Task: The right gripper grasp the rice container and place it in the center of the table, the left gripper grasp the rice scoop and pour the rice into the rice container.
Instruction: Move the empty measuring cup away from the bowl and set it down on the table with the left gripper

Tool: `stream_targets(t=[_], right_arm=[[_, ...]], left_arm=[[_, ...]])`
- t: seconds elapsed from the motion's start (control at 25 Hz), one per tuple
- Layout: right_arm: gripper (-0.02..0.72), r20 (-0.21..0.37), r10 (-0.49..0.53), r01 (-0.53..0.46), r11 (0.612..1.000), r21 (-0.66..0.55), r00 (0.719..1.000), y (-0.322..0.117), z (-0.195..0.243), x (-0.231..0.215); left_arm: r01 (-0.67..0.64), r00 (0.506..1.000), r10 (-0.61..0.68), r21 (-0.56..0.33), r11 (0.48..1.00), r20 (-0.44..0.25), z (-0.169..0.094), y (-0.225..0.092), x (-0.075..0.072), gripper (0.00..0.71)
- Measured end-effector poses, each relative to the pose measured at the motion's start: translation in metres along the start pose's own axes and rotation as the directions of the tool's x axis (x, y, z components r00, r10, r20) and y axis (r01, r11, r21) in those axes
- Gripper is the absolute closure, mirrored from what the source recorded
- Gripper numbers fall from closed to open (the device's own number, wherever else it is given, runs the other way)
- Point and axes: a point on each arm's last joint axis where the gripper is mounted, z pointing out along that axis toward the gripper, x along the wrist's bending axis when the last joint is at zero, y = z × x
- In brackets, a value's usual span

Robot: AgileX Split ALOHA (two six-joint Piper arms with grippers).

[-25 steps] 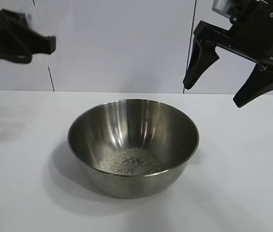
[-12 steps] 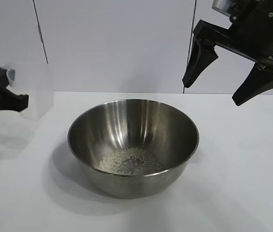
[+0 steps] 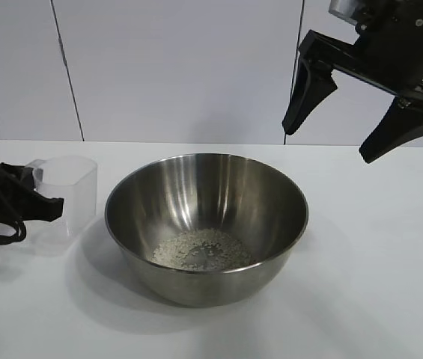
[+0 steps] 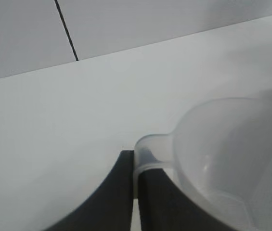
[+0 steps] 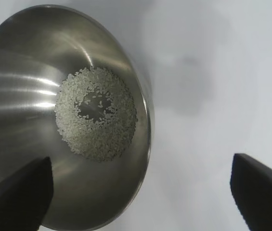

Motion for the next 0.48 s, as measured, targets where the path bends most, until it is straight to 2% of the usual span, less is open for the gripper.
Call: stream_targets(t=[0.28, 0.48], right_arm=[[0.009, 0.0, 0.0, 0.0, 1.0, -0.002, 1.0, 0.0, 0.0, 0.0], [0.009, 0.0, 0.0, 0.0, 1.0, -0.002, 1.0, 0.0, 0.0, 0.0]], left_arm=[[0.016, 0.999, -0.019, -0.067, 0.998, -0.046, 0.02, 0.011, 0.013, 0.698], [0.006, 1.0, -0.006, -0.013, 1.0, -0.022, 0.025, -0.008, 0.012, 0.698]])
